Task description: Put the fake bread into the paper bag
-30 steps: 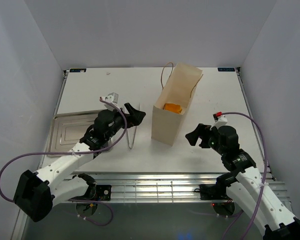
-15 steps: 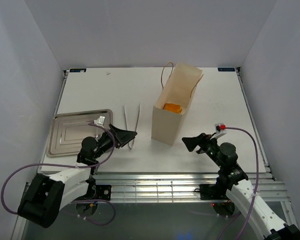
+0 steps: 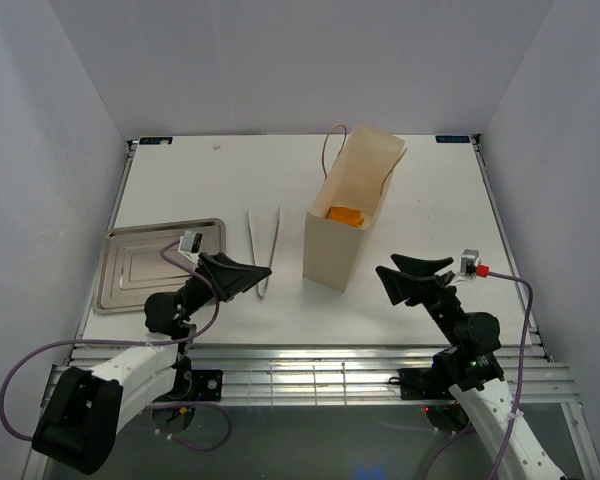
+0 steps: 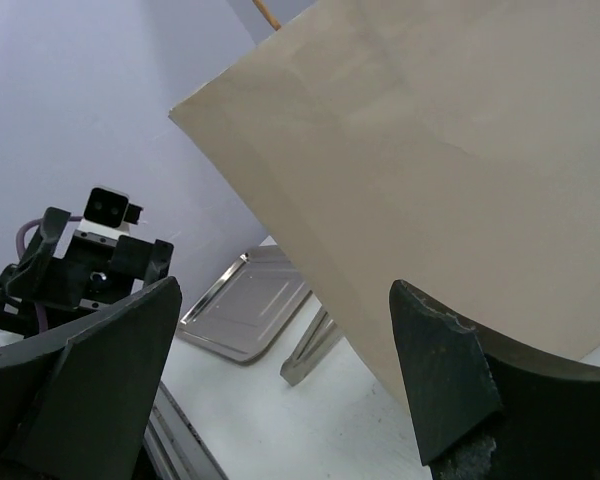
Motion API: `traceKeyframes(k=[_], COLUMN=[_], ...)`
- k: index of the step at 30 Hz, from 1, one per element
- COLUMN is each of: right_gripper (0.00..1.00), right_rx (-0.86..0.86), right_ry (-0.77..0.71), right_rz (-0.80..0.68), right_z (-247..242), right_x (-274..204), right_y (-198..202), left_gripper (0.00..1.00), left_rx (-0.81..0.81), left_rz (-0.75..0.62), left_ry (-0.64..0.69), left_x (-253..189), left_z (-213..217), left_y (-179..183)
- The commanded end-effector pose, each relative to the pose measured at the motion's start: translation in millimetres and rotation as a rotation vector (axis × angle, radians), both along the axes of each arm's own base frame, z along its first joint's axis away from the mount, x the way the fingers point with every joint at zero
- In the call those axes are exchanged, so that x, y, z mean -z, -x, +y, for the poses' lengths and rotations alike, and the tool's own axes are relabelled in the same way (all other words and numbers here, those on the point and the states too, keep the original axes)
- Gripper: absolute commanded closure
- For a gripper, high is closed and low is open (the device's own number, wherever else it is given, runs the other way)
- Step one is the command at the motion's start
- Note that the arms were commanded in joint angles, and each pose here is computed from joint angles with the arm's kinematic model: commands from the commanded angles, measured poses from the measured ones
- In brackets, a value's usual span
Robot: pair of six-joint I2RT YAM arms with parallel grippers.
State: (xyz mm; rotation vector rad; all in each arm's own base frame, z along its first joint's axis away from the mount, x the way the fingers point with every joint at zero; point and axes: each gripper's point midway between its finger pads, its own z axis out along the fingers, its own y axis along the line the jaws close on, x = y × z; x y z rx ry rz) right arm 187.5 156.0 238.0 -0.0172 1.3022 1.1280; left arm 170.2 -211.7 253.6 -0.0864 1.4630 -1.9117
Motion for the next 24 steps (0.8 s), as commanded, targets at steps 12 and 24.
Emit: traceKeyframes(k=[12,24], right_gripper=[0.1,0.1], right_rx=[0.054,0.077], right_ry=[0.104,0.099], right_rz=[0.474,0.598], right_z=[-2,-6], right_x=[192,214], right_y=[-15,-12], left_gripper=[0.02,0.02], left_rx=[0.003,0.001], left_rz=[-0.206,-0.179], left_ry=[0.104,0.124], left_x=[17,19], left_z=[29,31], left_y=[74,72])
